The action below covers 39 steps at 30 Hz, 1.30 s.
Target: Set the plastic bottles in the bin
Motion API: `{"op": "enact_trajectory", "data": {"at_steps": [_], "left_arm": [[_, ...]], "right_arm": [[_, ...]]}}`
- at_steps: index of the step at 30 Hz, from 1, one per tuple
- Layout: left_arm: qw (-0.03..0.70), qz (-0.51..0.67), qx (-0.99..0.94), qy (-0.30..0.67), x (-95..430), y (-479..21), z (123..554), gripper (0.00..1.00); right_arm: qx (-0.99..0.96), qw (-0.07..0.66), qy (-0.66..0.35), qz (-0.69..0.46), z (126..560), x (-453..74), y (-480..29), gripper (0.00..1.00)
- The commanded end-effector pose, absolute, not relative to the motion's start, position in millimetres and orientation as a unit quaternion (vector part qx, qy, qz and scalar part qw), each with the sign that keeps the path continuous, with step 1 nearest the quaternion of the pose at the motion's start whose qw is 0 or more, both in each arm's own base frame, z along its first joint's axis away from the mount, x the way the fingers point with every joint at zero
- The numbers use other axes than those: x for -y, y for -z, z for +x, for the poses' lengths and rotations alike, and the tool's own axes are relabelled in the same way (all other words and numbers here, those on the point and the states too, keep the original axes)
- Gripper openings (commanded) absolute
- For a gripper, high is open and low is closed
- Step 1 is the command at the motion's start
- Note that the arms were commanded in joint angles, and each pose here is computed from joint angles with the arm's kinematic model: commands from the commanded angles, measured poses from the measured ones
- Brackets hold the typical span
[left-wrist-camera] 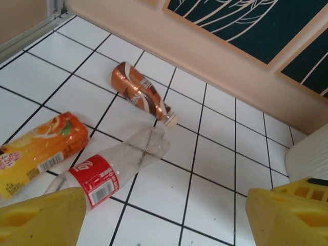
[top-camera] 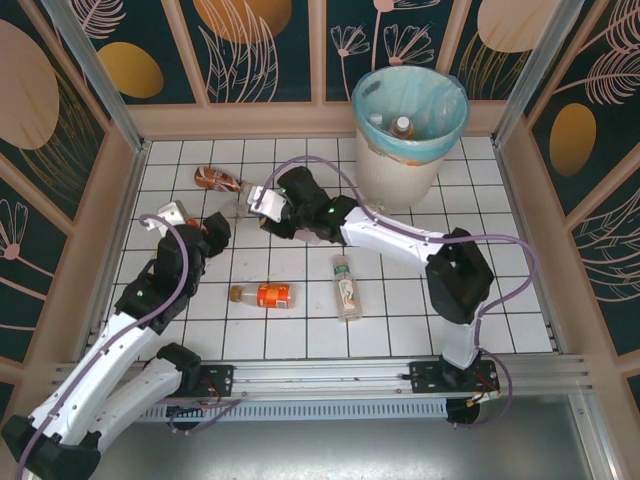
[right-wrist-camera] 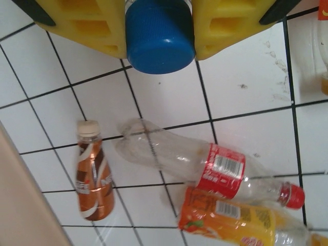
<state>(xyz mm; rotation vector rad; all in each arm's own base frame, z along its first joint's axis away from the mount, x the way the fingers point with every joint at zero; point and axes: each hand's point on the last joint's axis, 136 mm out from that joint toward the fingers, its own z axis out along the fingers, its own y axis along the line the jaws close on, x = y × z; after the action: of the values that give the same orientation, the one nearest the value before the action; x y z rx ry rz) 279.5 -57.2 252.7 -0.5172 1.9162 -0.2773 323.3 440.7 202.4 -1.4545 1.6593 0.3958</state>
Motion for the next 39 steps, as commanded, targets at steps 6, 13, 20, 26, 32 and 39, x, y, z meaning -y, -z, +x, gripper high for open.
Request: {"op": "enact_trajectory", "data": {"at_steps": [6,13,20,26,32,39], "left_arm": [[0.583,-0.184,-0.773,0.169,93.1,-321.0,322.1,0.79],[0.575,-0.121,-0.772,0.242,151.9,-363.9,366.7,0.76],[0.562,-0.063,-0.771,0.293,211.4,-384.3,386.0,0.75],[0.556,0.013,-0.775,0.301,257.5,-405.4,385.4,0.75],[0.546,0.04,-0.776,0.312,276.1,-404.8,386.0,0.76],[0.526,0.053,-0.788,0.315,288.8,-390.7,386.7,0.75]], "right_arm": [[-0.623,0.616,-0.22,-0.429,342.4,-379.2,-393.6,0.2],[-0.621,0.703,-0.196,-0.285,373.0,-287.0,-481.9,0.2],[-0.621,0.747,-0.177,-0.157,395.4,-207.2,-520.7,0.19],[-0.628,0.764,-0.134,-0.065,425.5,-146.9,-518.1,0.18],[-0.639,0.763,-0.095,-0.032,449.2,-117.8,-510.8,0.17],[-0.661,0.749,-0.047,-0.019,489.0,-112.1,-486.2,0.17]]}}
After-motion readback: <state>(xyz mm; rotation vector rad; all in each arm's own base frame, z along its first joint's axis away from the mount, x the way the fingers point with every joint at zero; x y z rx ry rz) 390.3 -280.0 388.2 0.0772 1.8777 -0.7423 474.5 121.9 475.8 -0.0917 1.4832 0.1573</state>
